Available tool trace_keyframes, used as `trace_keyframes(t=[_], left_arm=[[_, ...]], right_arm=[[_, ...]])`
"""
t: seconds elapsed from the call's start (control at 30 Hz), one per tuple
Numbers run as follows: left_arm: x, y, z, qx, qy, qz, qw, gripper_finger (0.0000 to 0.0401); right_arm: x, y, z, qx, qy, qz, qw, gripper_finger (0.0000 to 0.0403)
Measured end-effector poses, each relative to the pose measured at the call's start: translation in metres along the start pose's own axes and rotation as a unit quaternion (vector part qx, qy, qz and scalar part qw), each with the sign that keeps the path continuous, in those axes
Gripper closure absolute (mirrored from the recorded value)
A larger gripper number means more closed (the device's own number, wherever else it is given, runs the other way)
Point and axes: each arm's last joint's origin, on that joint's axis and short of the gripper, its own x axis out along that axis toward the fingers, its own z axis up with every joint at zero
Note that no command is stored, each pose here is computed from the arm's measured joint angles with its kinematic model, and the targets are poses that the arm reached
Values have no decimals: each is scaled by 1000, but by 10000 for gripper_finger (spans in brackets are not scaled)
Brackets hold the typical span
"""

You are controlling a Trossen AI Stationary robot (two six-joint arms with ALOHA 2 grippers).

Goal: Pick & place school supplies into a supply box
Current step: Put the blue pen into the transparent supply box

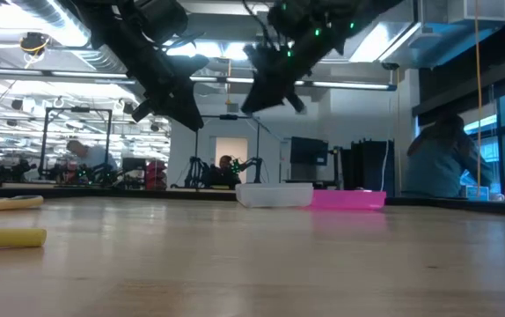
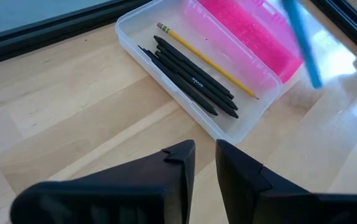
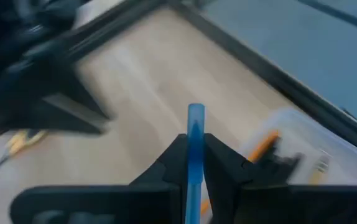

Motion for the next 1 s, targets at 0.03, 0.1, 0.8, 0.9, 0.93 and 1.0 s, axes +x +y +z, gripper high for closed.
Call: trace_keyframes(t=[0.03,0.1,0.8,0.9,0.93,1.0], left_arm=[[0,0,0,0,-1,0,1000,343],[0,0,0,0,0,0,1000,344],[0,0,0,0,0,-1,1000,343],[0,0,0,0,1,-2,1000,345],[0,0,0,0,1,-2,1000,344],[0,0,0,0,1,-3,1000,344]], right_arm=[[4,-8,1,15,2,-9,1000,359],[13,-23,0,41,10,-26,999,359],[85,-77,-39,150,54,-101,982,358],[90,-81,-44,158,59,-123,978,358],[91,-82,-46,158,60,-127,977,358],[92,-83,-48,158,65,-133,976,358]])
